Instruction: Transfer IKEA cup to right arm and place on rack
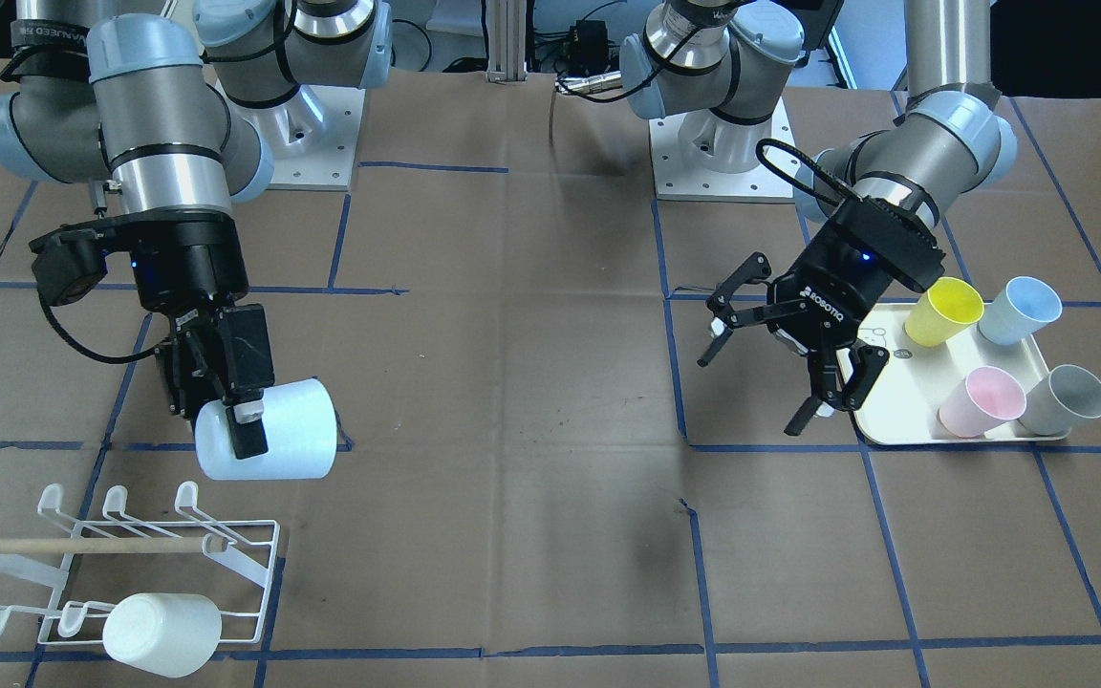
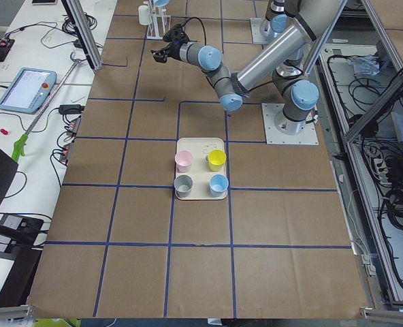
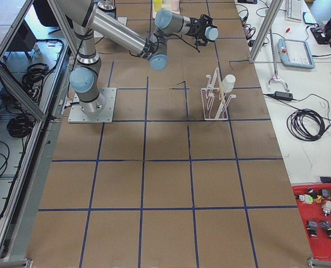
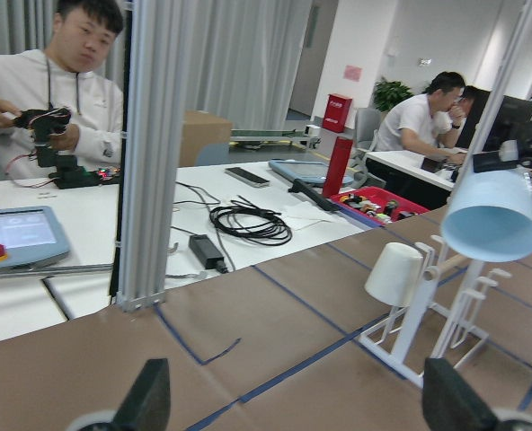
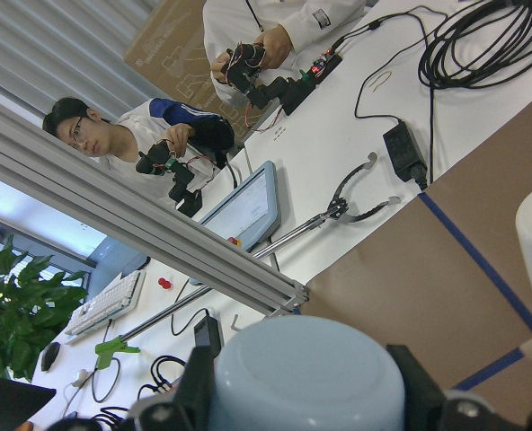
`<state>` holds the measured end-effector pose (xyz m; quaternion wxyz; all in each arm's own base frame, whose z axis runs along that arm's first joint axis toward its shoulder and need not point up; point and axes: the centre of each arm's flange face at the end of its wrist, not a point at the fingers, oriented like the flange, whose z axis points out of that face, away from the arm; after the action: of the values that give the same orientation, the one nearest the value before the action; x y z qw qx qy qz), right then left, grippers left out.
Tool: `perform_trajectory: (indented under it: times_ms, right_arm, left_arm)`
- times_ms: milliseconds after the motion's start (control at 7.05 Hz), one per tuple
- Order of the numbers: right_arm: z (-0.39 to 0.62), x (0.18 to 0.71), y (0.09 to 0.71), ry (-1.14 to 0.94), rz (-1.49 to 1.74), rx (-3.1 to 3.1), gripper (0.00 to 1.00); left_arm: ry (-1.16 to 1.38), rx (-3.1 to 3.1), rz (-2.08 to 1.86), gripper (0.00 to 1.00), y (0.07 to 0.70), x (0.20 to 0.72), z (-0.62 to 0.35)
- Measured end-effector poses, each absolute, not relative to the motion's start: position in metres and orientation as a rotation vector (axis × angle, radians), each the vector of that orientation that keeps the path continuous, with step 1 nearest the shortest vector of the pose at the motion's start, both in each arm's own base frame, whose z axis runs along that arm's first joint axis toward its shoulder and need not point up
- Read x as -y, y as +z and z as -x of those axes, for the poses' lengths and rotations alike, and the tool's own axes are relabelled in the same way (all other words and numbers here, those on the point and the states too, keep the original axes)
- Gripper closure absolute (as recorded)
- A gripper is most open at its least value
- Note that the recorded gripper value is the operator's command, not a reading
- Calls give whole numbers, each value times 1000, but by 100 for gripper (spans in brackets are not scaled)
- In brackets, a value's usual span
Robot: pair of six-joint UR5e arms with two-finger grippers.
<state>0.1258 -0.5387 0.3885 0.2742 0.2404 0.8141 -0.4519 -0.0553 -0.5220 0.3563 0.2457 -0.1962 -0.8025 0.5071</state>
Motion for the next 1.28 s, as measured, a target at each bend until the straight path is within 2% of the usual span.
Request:
perform_trajectory:
  times_ms: [284,567,851,1277]
  right_arm:
    - [-67,556,383,-1378,-498,-2333,88]
    - [-20,574,393,-1543,-289,-2458,88]
    - [16,604,395,-1662,-98,-2557,88]
    - [55,660,382,-1752,53,-2628,88]
  left_arm:
    - [1271,2415,426,1,377,563,48]
    - [1040,2681,346,1,405,589,66]
    - [650,2883,174,1,444,583,89]
    - [162,3025,-11,1,473,535,103]
